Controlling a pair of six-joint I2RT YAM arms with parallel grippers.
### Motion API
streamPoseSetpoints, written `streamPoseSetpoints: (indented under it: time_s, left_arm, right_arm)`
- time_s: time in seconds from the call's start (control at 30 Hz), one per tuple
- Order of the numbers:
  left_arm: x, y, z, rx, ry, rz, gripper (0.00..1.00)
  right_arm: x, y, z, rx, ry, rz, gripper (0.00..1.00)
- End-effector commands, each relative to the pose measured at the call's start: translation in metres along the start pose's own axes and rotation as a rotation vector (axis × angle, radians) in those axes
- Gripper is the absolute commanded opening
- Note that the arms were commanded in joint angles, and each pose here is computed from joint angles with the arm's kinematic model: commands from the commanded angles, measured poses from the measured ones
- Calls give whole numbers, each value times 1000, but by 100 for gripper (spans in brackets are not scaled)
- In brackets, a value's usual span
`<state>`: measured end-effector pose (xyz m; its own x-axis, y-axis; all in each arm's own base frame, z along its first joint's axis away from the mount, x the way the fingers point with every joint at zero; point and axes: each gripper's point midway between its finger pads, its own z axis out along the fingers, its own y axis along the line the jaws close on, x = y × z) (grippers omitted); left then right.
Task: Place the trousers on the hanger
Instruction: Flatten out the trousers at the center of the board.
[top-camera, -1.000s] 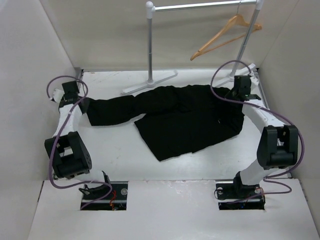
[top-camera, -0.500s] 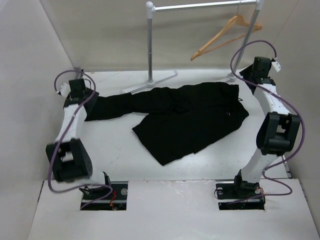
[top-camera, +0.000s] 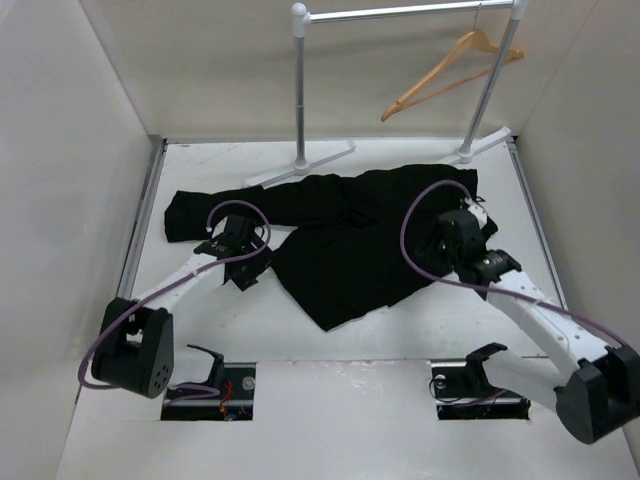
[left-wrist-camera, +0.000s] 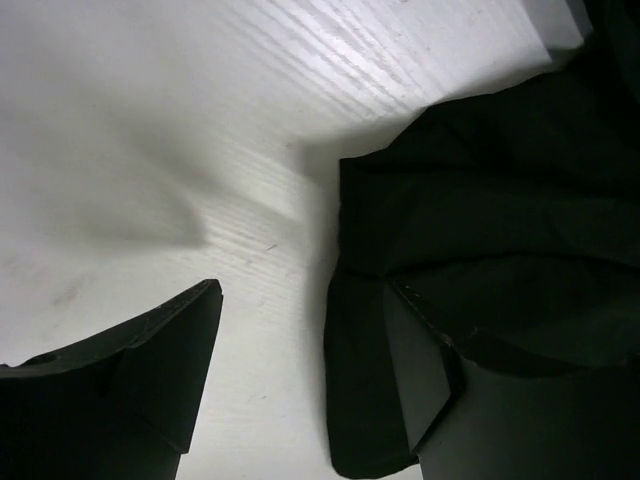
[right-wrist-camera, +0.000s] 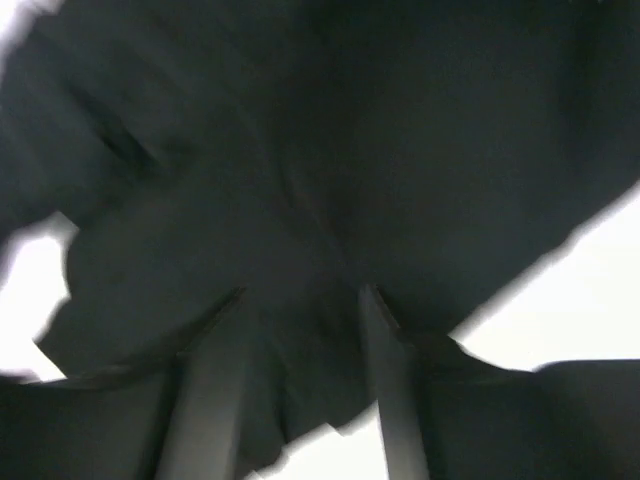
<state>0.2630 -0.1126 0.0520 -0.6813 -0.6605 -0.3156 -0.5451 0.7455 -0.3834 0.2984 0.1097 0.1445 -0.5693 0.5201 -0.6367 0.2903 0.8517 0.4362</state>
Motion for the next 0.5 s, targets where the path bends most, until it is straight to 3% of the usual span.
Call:
streamPoseSetpoints:
  time_s: [0.0,0.1,0.27,0.37,0.47]
  left_arm:
    - [3,-37,7,127,17,-12,64]
    - [18,-38,17,114,58,0,61]
    - [31,-50,22,135,85,16,48]
    - [29,-64,14,166,72,17,18]
    - [24,-70,-4,189,43,10,6]
  right_arm:
    - [46,-30,-19,68,119,33,60]
    - [87,-32,-25,71,224,31,61]
    - [107,-37,-20,115,264,61,62]
    - [114,-39,-15,128,292,63,62]
    - [119,-42,-5,145,318,63,64]
